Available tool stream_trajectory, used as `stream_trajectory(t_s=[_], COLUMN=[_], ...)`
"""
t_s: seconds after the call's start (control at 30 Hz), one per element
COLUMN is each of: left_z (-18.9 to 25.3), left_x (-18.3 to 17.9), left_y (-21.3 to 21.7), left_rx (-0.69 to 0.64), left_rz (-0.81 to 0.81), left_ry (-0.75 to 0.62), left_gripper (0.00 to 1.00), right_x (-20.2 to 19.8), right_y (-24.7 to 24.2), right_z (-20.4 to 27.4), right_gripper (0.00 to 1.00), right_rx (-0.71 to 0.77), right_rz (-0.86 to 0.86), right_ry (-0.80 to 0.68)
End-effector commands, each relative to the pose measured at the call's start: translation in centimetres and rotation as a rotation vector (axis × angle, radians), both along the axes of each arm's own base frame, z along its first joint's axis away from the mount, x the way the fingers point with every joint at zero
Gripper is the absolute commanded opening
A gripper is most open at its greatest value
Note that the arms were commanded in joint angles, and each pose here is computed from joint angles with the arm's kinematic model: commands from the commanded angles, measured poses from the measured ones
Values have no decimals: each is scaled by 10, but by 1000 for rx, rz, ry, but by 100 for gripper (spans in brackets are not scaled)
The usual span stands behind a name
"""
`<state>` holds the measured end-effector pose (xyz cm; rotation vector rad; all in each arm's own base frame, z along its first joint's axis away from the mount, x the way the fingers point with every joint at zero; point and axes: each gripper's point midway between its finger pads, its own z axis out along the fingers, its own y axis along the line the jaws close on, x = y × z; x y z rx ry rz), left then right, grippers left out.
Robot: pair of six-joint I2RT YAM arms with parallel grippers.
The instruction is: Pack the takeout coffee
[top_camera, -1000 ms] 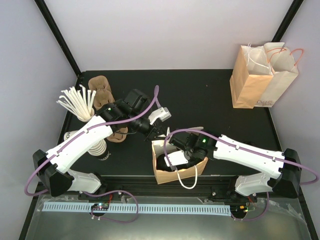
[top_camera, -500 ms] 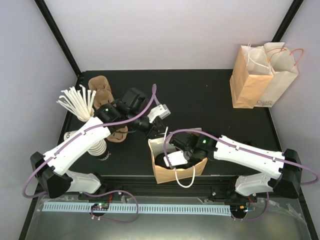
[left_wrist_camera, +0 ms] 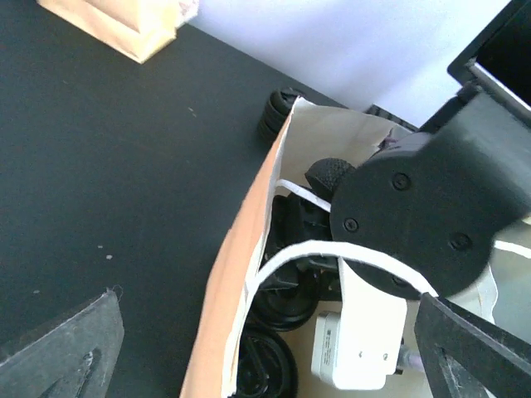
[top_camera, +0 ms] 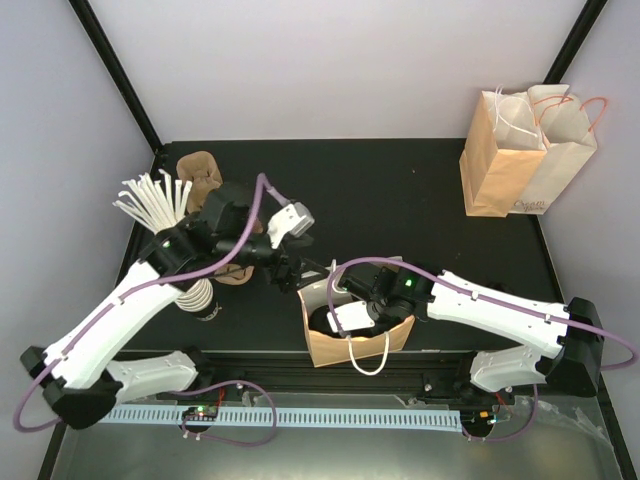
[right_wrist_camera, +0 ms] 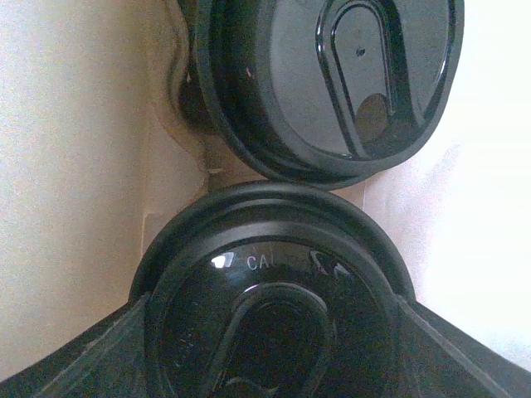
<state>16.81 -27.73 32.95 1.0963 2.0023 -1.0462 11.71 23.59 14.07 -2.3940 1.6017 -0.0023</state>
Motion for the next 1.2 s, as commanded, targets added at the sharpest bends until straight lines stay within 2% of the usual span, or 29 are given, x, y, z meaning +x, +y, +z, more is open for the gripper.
stream_trajectory(t_s=[0.0, 0.17, 0.3, 0.4, 0.57, 0.93, 1.17], left_z=[27, 33, 4, -9, -17, -34, -46], left_x=[3, 3, -6, -16, -33, -42, -41], left_y=[26, 61, 86, 99, 102, 78, 67], left_rx=[-56, -67, -83, -149, -243, -238, -74], left_rz=[140, 336, 485, 572, 581, 479, 514], left_ry=[-107, -107, 35, 157, 282, 414, 566], left_gripper=[99, 99, 99, 99, 99, 99, 99], right_x=[-15, -12, -12, -12, -13, -11, -11], right_y=[0, -1, -1, -1, -2, -2, -3], right_z=[-9, -8, -6, -5, -6, -7, -8], right_gripper=[12, 11, 12, 12, 12, 12, 12], right_rx=[-17, -17, -6, 0, 4, 1, -1], right_rz=[-6, -17, -27, -32, -33, -44, -60], right_ry=[91, 76, 69, 74, 72, 64, 71])
